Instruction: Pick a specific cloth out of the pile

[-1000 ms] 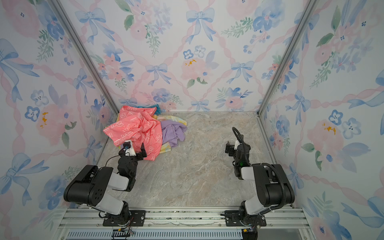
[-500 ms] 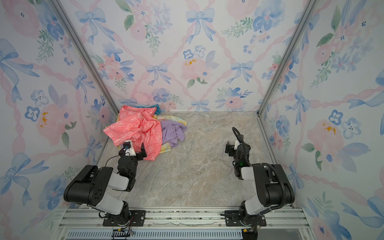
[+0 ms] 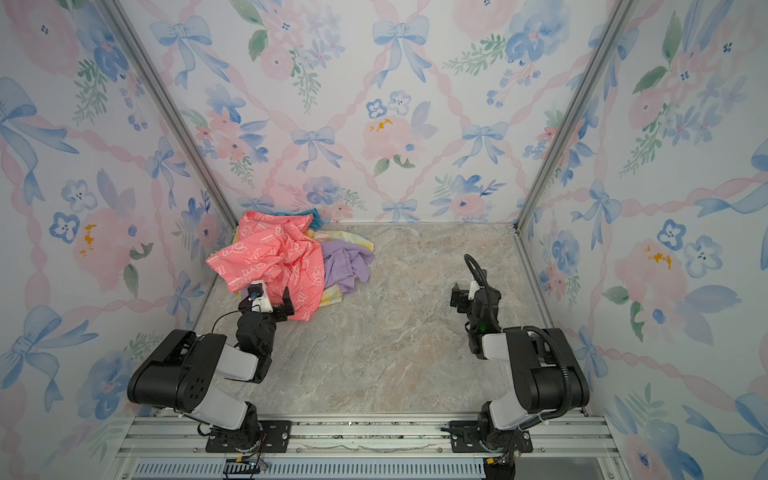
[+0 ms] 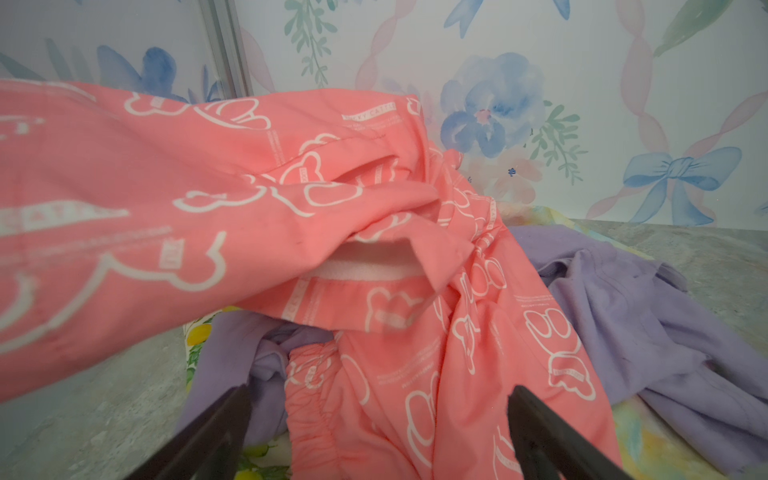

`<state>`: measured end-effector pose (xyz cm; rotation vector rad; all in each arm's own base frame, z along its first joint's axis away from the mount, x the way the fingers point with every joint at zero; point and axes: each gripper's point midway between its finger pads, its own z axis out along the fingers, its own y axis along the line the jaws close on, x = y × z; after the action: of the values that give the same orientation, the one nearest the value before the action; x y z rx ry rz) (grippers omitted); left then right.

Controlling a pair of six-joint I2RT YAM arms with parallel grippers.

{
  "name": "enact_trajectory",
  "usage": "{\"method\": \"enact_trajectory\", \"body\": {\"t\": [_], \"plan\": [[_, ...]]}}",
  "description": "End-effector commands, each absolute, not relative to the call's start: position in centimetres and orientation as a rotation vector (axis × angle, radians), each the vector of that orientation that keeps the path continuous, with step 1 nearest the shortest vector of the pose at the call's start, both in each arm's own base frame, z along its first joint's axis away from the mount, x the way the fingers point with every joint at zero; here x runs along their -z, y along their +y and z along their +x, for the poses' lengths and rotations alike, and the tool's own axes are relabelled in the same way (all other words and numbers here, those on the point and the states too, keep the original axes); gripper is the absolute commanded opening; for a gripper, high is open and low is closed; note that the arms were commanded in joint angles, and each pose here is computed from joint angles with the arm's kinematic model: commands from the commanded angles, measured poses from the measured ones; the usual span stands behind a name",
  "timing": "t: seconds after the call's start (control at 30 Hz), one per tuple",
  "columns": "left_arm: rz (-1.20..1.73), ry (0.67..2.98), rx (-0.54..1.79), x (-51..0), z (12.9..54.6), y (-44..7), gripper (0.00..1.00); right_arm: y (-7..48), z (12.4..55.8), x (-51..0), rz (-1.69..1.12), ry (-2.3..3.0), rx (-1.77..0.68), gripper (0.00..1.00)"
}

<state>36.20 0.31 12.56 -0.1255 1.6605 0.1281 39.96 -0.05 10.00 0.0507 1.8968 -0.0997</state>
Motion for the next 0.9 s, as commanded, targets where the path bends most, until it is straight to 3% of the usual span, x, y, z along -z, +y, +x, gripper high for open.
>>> {"method": "enact_trajectory", "body": {"t": [0.0, 0.67, 0.87], "plan": [[-0.118, 1.659, -0.143, -12.7, 36.6, 0.2, 0.98, -0.4, 39.9, -9.7, 0.058, 1.901, 0.108, 0.97], [-0.062, 1.607, -0.139, -15.0, 34.9, -1.2, 0.97, -0.9, 37.1, -11.3, 0.105, 1.743, 0.172, 0.97], [0.035, 1.621, -0.189, -15.6, 34.6, -3.8, 0.97, -1.1, 35.5, -12.6, 0.134, 1.657, 0.239, 0.97]]}}
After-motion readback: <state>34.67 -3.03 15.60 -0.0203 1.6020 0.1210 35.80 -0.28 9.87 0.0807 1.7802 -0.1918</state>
